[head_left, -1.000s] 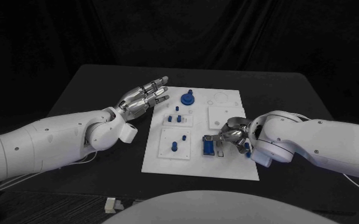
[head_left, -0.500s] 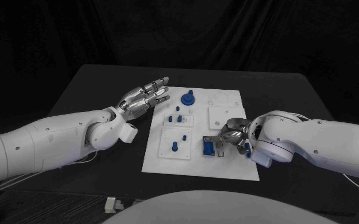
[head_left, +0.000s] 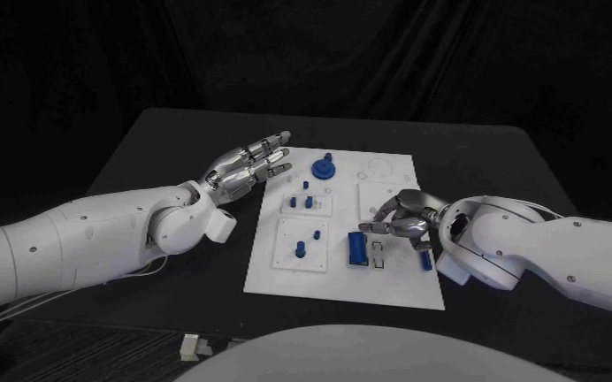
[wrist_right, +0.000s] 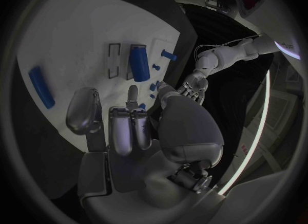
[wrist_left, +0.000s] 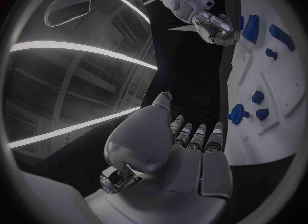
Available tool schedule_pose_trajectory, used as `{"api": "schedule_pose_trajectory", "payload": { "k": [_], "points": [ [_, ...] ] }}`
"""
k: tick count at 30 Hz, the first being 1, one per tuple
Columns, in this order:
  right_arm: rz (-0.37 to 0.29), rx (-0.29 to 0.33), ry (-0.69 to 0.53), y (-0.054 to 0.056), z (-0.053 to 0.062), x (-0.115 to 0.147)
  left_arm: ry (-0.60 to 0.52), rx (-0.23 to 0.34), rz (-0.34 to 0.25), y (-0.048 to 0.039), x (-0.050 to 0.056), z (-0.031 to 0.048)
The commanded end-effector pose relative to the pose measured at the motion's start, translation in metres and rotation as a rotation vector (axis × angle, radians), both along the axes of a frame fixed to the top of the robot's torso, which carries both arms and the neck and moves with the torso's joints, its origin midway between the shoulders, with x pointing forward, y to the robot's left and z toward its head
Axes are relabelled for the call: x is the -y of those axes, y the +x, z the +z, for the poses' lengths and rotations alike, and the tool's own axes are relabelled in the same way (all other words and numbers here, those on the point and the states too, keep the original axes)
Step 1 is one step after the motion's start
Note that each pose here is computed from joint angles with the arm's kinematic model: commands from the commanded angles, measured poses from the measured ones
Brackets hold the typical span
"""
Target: Assemble the parts on the task board
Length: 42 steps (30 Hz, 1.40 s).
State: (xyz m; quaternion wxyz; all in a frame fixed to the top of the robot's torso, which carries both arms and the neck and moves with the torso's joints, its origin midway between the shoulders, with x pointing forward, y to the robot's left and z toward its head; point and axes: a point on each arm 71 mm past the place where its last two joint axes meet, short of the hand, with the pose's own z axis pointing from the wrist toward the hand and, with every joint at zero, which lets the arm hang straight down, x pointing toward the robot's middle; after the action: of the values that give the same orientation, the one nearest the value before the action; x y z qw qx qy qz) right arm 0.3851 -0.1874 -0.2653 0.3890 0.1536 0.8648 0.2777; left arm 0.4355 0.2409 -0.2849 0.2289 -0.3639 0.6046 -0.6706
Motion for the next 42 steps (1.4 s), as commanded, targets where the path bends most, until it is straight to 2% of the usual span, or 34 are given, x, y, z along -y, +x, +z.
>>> {"api": "schedule_pose_trajectory", "payload": {
  "k": [1,2,4,9,16,23,27,32,42],
  "points": [
    [0.124,0.401,0.03,0.002,0.026,-0.006,-0.015,0.006,-0.005,-0.0007,0.001,0.0009],
    [0.148,0.442,0.019,0.0,0.029,-0.005,-0.015,0.006,-0.005,-0.0007,0.001,0.0009],
    [0.183,0.487,-0.005,-0.003,0.03,-0.004,-0.014,0.006,-0.004,-0.0007,0.001,0.0009],
    [0.262,0.541,-0.073,-0.012,0.025,0.0,-0.013,0.006,-0.003,-0.0006,0.0,0.0008],
    [0.361,0.548,-0.163,-0.028,0.005,0.002,-0.013,0.006,-0.001,-0.0006,-0.001,0.0007],
    [0.374,0.527,-0.198,-0.042,-0.014,0.001,-0.015,0.004,-0.004,-0.0008,-0.001,0.0002],
    [0.373,0.522,-0.197,-0.046,-0.021,-0.001,-0.015,0.002,-0.005,-0.001,-0.002,-0.0002],
    [0.37,0.521,-0.194,-0.048,-0.025,-0.003,-0.014,0.0,-0.004,-0.0013,-0.002,-0.0006],
    [0.352,0.524,-0.2,-0.045,-0.029,-0.005,-0.012,-0.002,-0.005,-0.0015,-0.003,-0.0012]
  ]
}}
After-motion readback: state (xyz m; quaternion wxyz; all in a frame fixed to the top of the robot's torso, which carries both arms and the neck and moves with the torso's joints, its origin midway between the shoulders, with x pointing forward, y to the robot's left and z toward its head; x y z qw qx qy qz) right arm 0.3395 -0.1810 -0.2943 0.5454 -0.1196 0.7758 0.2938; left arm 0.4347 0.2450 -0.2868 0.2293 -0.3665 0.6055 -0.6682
